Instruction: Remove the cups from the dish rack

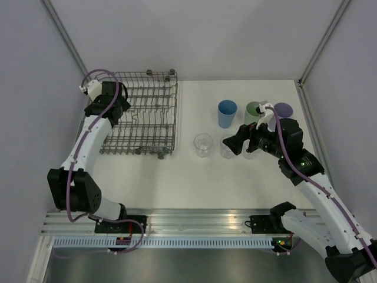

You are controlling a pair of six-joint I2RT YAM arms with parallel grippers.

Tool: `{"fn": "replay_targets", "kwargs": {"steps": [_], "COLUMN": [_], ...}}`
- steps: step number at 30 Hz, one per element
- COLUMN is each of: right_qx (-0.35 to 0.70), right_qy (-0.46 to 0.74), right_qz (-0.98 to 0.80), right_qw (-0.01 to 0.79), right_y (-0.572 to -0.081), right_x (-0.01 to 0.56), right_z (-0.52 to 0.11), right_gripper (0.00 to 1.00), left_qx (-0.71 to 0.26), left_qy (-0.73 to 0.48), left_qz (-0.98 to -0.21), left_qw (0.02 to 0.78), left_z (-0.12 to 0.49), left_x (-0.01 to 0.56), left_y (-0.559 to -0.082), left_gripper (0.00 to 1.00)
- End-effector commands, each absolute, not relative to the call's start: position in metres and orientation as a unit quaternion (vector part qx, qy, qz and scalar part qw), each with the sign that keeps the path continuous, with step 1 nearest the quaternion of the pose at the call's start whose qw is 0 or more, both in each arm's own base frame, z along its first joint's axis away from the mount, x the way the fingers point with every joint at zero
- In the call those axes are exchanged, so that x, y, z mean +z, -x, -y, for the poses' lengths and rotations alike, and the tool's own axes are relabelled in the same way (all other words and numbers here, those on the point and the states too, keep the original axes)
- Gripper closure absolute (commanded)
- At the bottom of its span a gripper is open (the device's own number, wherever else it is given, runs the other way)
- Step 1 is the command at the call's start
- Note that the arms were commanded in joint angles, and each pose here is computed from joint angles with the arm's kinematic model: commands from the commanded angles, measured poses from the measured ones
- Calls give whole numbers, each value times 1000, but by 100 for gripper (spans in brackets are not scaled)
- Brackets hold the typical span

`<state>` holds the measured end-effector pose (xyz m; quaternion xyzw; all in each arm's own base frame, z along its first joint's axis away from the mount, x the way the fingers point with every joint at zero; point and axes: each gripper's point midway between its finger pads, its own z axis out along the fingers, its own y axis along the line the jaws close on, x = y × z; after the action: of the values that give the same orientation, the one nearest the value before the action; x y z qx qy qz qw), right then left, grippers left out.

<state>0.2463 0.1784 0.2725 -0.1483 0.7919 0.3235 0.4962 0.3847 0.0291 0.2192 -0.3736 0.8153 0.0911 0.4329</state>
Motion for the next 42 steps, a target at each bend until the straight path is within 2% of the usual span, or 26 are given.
{"fn": "replay_targets", "kwargs": {"steps": [1,9,21,38,42], "right_qx": [397,408,427,449,450], "right_qy": [174,154,166,192,195], "right_qz": [-750,-771,-754,-729,-727], "right_qw": [501,464,472,479,480], "right_y": [-238,-247,-239,-226,-226], "right_x": [290,261,266,280,281], "right_z": [-201,-208,-211,-215,-216], "right_gripper": [2,2,2,2,2], "left_qx": [78,82,104,145,144], "left_qy": [399,380,335,295,291], "left_qz": [-787,-790,-794,-822,-825], "left_qw": [464,474,496,465,463], "left_z": [-50,-83,-115,-143,-148], "left_x": [226,205,178,125,121], "left_y": [-424,-475,-519,-543,-547], "left_gripper": [0,0,0,0,6]}}
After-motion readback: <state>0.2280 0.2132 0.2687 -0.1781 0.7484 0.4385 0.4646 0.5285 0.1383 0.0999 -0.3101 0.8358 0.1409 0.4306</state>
